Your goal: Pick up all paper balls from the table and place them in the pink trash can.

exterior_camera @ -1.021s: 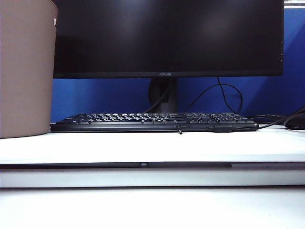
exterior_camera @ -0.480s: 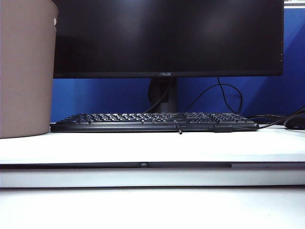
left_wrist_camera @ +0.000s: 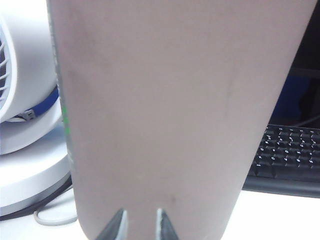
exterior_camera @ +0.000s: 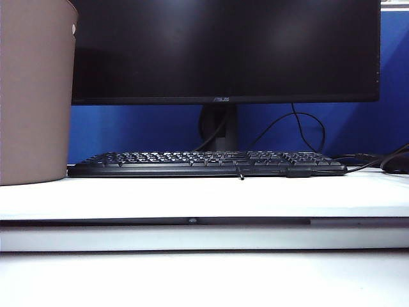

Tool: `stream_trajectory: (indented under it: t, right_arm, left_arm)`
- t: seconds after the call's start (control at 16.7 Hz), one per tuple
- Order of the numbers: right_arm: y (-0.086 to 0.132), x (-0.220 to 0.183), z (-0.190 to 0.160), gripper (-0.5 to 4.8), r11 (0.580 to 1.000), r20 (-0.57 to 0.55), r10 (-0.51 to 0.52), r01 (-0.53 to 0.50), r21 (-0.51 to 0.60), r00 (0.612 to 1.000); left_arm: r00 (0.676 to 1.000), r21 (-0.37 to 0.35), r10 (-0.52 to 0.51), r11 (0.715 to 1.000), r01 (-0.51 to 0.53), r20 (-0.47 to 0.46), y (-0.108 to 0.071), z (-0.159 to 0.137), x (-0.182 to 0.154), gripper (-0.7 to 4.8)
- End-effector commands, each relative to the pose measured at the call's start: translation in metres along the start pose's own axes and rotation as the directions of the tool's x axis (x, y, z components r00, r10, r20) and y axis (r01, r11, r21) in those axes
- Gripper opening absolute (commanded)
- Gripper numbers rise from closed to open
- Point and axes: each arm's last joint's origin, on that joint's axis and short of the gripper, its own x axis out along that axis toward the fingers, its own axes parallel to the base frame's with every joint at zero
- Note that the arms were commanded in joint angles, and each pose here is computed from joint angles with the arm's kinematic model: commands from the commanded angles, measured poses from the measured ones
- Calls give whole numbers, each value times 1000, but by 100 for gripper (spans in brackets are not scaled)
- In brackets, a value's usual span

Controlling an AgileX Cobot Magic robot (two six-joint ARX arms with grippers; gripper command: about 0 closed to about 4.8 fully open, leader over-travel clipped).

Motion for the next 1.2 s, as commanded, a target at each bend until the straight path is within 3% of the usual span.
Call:
stream_trajectory:
  t: [0.06,0.36,1.2]
  right_arm:
    - [2,0,3,-1,998,43,55,-55,-7,998]
    - [9,0,6,-1,989,67,139,-135,-65,988]
    - [9,0,5,-1,989,60,137,-133,-61,989]
  left_arm:
    - [1000,-2,2,1000,-2,11,0,1,0,89]
    - [1000,-2,2,1000,-2,11,0,1,0,89]
    - [1000,-2,2,1000,-2,11,0,1,0,89]
